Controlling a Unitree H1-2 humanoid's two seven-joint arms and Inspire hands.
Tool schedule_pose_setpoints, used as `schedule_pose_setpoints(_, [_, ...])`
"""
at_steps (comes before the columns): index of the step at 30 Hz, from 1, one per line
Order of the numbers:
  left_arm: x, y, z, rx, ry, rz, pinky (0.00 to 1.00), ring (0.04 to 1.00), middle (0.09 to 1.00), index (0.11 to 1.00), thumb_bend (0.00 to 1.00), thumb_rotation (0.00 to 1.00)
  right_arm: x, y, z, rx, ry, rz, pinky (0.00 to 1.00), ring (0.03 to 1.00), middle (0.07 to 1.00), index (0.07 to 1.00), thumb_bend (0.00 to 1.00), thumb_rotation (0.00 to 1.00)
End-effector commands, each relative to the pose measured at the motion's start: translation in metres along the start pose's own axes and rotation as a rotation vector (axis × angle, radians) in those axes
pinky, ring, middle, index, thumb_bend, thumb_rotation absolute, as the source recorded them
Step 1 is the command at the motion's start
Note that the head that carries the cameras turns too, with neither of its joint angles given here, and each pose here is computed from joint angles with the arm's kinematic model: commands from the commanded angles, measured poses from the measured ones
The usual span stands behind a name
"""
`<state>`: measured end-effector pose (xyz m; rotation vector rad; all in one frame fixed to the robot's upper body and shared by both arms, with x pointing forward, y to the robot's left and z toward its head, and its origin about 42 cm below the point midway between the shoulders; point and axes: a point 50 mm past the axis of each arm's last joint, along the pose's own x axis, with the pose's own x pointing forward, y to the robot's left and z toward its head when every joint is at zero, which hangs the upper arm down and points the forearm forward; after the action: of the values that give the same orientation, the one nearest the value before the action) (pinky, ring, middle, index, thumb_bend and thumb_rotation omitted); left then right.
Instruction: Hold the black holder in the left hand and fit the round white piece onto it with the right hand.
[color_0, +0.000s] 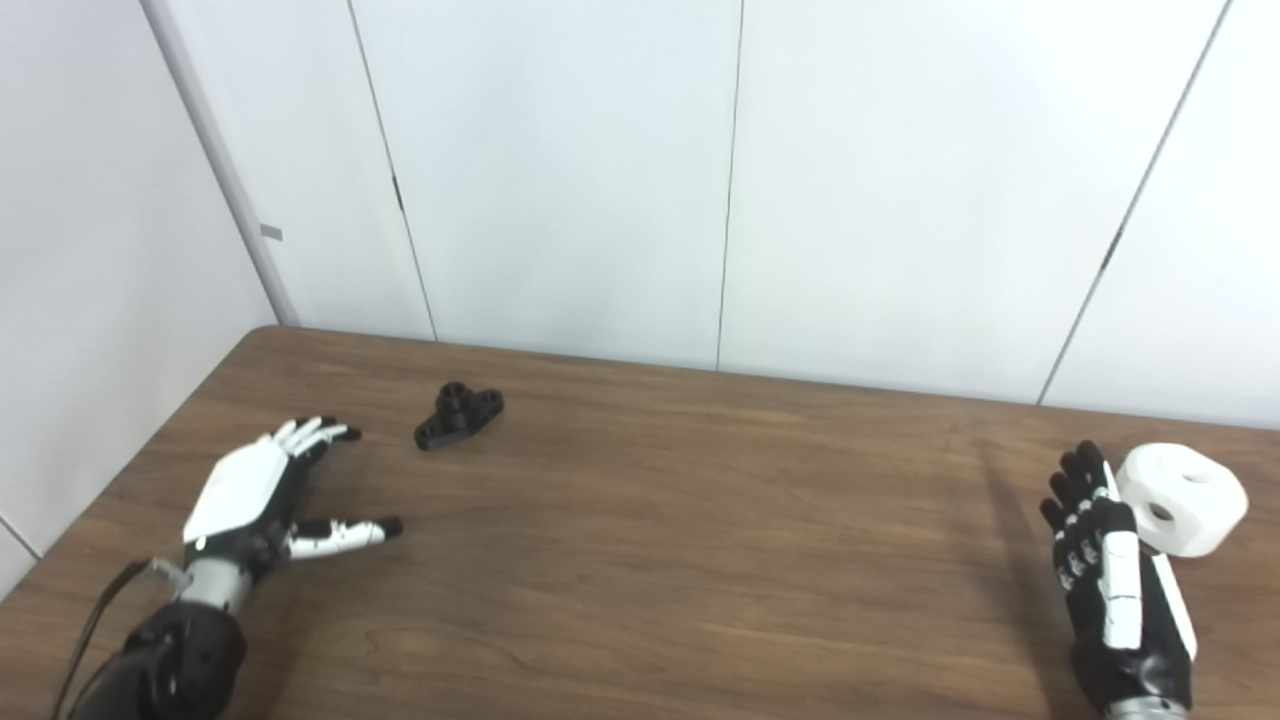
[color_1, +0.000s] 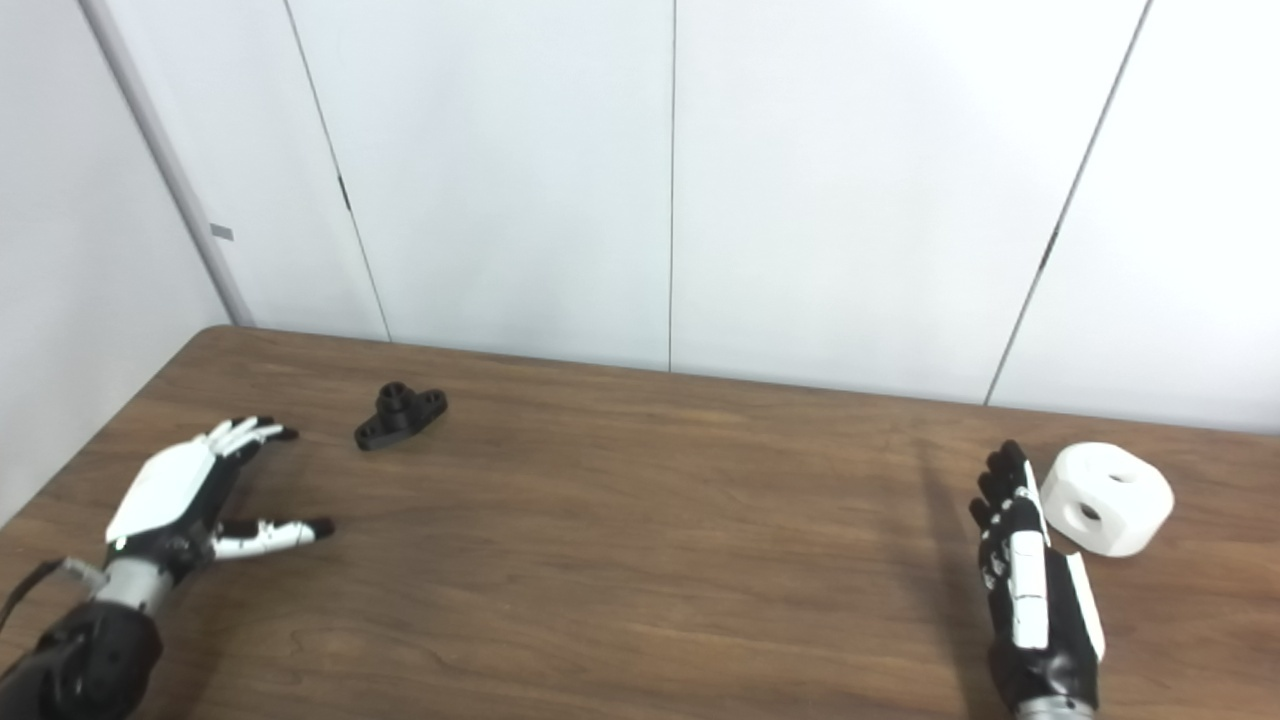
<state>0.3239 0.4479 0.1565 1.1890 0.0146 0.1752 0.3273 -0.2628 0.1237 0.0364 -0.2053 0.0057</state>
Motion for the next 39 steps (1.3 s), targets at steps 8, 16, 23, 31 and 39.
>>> schedule_pose_setpoints(8, [0.035,0.037,0.004,0.098,-0.03,-0.026,1.0,0.986,0.937,0.815,0.97,0.52,-0.008,-0.004,-0.002,0.033,-0.011,0.006,1.0,1.0,1.0,1.0,0.45,1.0])
schedule_pose_setpoints(16, [0.045,0.031,0.008,0.074,-0.037,-0.039,1.0,0.97,0.916,0.792,0.93,0.45,-0.01,-0.009,0.003,0.039,-0.019,0.001,1.0,1.0,1.0,1.0,0.45,1.0])
schedule_pose_setpoints(23, [0.05,0.023,0.011,0.052,-0.055,-0.066,1.0,0.967,0.908,0.79,0.93,0.47,-0.011,-0.011,0.01,0.055,-0.033,0.001,1.0,1.0,1.0,1.0,0.47,1.0])
schedule_pose_setpoints(31, [0.062,0.024,0.009,0.064,-0.038,-0.086,1.0,0.966,0.905,0.794,0.93,0.51,-0.013,-0.008,0.02,0.053,-0.035,-0.001,1.0,1.0,1.0,1.0,0.53,1.0])
schedule_pose_setpoints(39, [0.071,0.022,0.01,0.061,-0.023,-0.097,1.0,0.959,0.896,0.781,0.94,0.51,-0.017,-0.009,0.026,0.051,-0.044,0.018,1.0,1.0,1.0,1.0,0.54,1.0])
